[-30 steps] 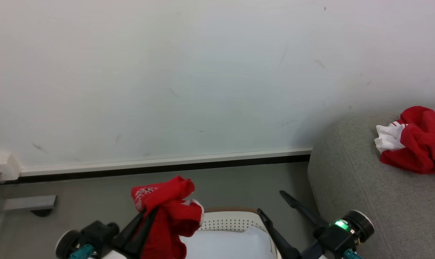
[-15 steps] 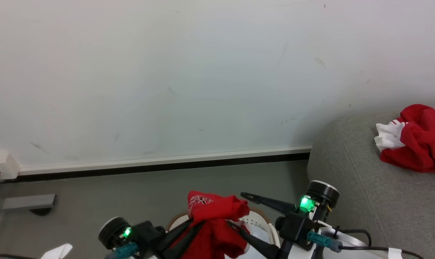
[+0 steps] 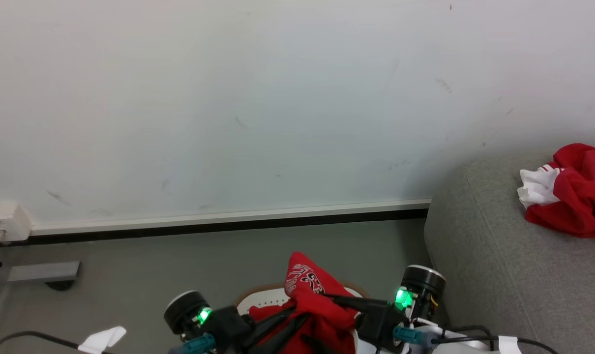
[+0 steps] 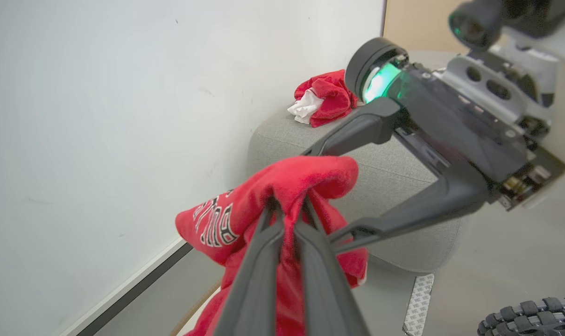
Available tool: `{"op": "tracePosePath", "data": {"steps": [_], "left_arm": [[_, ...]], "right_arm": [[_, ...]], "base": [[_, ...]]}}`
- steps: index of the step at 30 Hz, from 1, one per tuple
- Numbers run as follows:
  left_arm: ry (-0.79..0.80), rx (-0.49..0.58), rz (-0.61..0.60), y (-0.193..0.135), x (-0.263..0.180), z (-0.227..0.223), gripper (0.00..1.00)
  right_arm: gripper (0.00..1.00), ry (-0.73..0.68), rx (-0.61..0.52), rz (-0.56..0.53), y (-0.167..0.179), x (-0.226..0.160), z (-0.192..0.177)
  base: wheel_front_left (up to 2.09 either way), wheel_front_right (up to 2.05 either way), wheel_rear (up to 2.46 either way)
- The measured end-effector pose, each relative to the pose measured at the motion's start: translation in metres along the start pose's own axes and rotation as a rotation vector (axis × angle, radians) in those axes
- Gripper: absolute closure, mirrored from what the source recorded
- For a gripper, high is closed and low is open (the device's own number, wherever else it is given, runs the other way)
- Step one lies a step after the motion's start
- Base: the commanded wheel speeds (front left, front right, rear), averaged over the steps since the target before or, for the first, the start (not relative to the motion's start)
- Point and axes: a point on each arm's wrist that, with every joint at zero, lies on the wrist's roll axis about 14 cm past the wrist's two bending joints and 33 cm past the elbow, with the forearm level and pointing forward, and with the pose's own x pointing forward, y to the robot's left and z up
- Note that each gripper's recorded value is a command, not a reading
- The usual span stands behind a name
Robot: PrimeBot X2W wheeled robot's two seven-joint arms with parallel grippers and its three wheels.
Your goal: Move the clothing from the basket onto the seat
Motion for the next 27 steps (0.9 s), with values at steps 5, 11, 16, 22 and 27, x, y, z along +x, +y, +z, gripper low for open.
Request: {"op": "tracePosePath", "data": {"steps": [5,11,16,22,27], "left_arm": [[-0.025,-0.011,-0.027,-0.008,0.003,0.009,1.00],[-0.034,-0.028,-0.034,-0.009,0.004,0.012,1.00],[-0.040,-0.038,-0.034,-0.009,0.005,0.013,1.00],[-0.051,-0.049,-0.008,-0.005,0.005,0.012,0.00],[-0.061,-0.058,0.006,-0.001,0.007,0.010,0.00]], "right_arm": [[0.00,0.037,0.010,0.022,0.012,0.000,-0.007],[1.00,0.049,0.016,-0.007,0.002,-0.002,-0.017],[1.00,0.030,0.044,-0.045,-0.011,-0.003,-0.020],[1.00,-0.021,0.087,-0.107,-0.029,-0.004,-0.016],[1.00,-0.040,0.122,-0.181,-0.051,-0.013,-0.018]], "base": [[0.00,0.00,0.00],[0.00,0.00,0.00],[0.00,0.00,0.00],[0.00,0.00,0.00],[0.00,0.00,0.00]]}}
